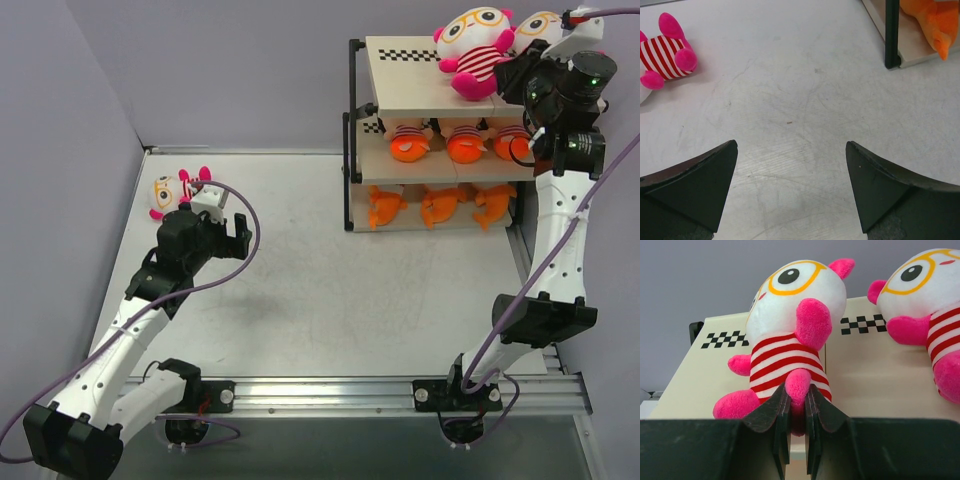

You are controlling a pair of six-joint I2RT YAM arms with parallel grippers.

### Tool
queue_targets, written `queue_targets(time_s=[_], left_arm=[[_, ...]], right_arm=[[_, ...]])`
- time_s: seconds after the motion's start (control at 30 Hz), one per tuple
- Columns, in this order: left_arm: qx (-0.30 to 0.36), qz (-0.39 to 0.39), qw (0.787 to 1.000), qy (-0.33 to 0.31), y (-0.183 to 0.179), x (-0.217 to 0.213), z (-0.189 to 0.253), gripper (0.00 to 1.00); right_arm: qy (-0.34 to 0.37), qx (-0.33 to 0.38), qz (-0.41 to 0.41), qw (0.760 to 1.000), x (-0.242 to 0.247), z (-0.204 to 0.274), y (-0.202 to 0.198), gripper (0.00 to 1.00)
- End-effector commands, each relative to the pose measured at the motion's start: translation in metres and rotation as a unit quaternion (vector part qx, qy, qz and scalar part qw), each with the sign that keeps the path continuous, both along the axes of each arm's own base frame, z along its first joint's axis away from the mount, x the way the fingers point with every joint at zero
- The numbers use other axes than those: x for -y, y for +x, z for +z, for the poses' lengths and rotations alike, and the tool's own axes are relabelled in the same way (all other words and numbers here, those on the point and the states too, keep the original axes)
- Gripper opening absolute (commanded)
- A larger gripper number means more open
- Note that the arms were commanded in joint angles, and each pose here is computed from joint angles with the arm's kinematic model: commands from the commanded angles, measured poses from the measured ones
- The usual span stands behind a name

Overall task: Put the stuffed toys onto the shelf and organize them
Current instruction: Place the stuffed toy onto shelf

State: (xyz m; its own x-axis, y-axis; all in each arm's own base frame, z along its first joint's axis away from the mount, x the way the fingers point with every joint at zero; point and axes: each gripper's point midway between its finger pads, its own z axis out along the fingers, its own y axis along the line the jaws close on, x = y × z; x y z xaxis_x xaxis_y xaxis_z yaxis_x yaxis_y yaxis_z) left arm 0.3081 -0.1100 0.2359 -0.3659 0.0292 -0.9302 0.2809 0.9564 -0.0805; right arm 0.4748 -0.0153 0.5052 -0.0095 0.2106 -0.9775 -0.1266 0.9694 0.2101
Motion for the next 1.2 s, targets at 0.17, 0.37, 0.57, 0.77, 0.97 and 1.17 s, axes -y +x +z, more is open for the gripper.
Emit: queue_targets(time_s=[0.17, 0.37, 0.57, 0.77, 0.97, 1.17], left_arm=[[0.017, 0.0, 1.0, 0.006, 0.004, 0.0, 0.009, 0.97], [0.016, 0.0, 1.0, 0.008, 0.004, 0.0, 0.007, 0.98], [0.016, 0.0, 1.0, 0.009, 0.004, 0.0, 0.008, 0.98], [0.016, 0.0, 1.0, 0.009, 0.004, 0.0, 0.008, 0.98], [0.017, -0.004, 1.0, 0.008, 0.002, 0.001, 0.009, 0.98], [0.02, -0.006, 1.0, 0.007, 0.001, 0.002, 0.011, 0.98]], right_arm=[[0.021, 0.035, 0.009, 0.999, 0.01, 0.014, 0.01, 0.0], [0.025, 0.026, 0.011, 0.999, 0.013, 0.007, 0.017, 0.01], [0.029, 0.024, 0.009, 0.999, 0.016, 0.004, 0.019, 0.1], [0.026, 0.033, 0.002, 0.999, 0.02, 0.011, 0.015, 0.32], [0.022, 0.045, -0.012, 0.999, 0.024, 0.021, 0.008, 0.43], [0.012, 0.063, -0.032, 0.997, 0.03, 0.035, 0.0, 0.53]])
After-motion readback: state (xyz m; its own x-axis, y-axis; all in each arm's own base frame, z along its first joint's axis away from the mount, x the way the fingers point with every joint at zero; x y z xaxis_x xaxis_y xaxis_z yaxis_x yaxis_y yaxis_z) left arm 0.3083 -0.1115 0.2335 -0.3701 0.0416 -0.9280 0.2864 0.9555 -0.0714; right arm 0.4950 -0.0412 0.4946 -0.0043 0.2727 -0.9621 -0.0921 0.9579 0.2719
